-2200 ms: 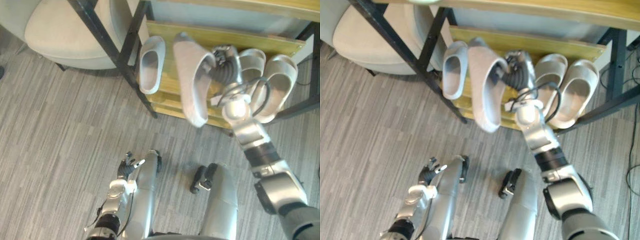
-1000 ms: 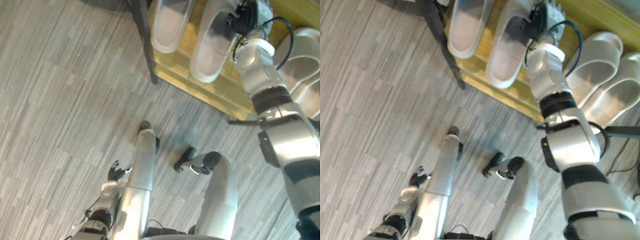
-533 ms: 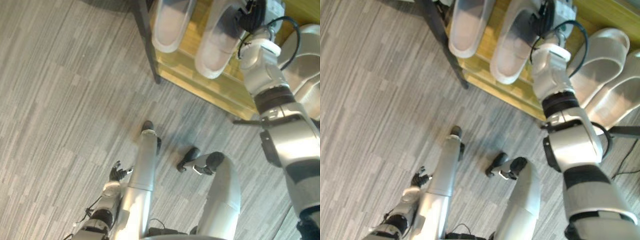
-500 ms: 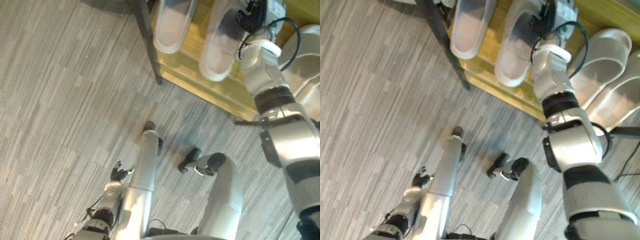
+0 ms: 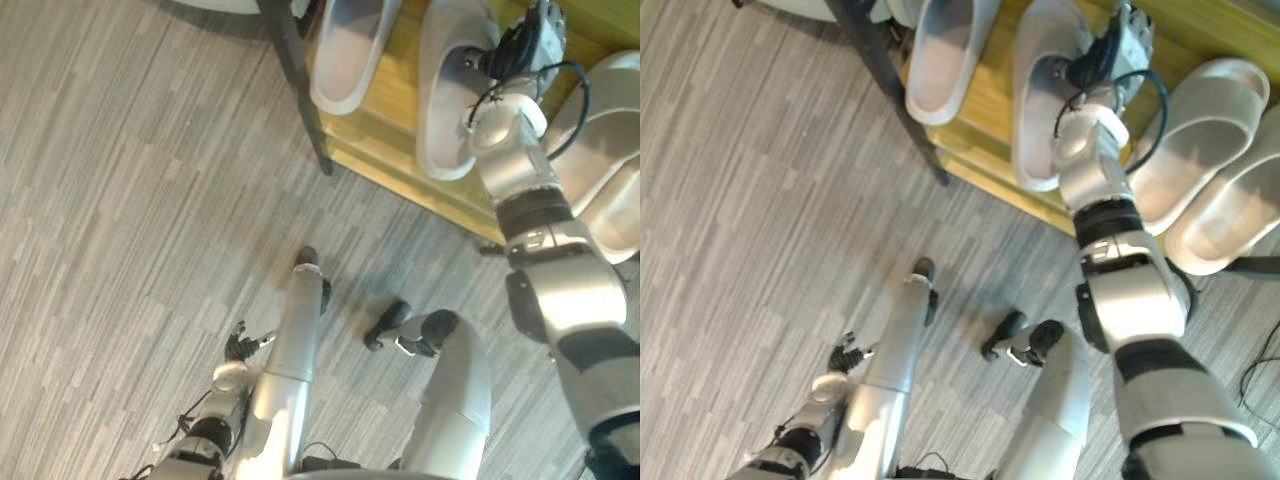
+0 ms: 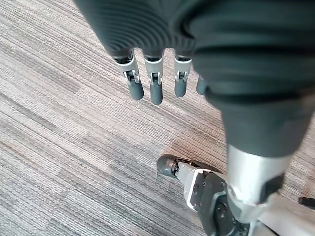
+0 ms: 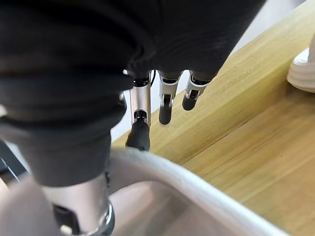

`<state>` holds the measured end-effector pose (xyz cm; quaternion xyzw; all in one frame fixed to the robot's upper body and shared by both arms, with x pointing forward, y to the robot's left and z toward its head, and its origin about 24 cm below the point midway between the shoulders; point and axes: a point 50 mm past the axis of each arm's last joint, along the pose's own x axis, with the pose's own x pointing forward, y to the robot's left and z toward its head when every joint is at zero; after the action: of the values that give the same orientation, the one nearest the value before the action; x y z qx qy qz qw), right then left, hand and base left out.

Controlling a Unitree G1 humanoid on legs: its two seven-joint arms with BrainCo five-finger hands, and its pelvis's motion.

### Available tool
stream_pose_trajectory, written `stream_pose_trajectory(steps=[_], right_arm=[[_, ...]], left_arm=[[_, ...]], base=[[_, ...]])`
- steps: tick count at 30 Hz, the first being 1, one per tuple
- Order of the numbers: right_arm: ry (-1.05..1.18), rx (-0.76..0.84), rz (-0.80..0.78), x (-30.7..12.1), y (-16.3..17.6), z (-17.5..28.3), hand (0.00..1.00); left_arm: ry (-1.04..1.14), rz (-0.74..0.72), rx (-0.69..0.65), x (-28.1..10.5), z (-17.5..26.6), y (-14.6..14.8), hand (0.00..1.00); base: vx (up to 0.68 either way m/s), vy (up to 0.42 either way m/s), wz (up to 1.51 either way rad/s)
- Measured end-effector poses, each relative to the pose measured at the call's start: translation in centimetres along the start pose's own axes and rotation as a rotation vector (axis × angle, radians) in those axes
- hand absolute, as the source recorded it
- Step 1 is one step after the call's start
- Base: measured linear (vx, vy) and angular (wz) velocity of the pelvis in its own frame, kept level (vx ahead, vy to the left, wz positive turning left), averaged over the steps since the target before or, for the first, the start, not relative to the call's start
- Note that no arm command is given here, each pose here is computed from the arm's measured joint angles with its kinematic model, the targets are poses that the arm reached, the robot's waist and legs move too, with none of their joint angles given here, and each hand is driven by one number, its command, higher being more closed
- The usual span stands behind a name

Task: Organize the slippers on the shoe rack

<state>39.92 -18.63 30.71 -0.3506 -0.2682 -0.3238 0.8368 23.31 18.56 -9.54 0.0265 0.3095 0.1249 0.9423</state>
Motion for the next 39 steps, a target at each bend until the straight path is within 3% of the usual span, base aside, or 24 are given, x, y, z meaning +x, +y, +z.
stream_pose_trajectory(steps=[17, 25, 39], right_arm=[[0.016, 0.352, -0.051, -4.6, 0.6, 0.8, 0.00], [0.237, 0.588, 0.061, -10.9, 4.2, -1.8, 0.00], [0.399, 0.778, 0.119, -12.9, 5.5, -3.3, 0.00]], left_arm=[[0.005, 0.036, -0.045, -0.1, -0.1, 0.4, 0.00], [0.019, 0.083, -0.085, -0.3, -0.7, 1.2, 0.00], [0.028, 0.102, -0.133, -0.3, -0.8, 1.4, 0.00]], base=[[-0.01, 0.041, -0.02], [0.00, 0.032, -0.07], [0.00, 0.007, 0.00]])
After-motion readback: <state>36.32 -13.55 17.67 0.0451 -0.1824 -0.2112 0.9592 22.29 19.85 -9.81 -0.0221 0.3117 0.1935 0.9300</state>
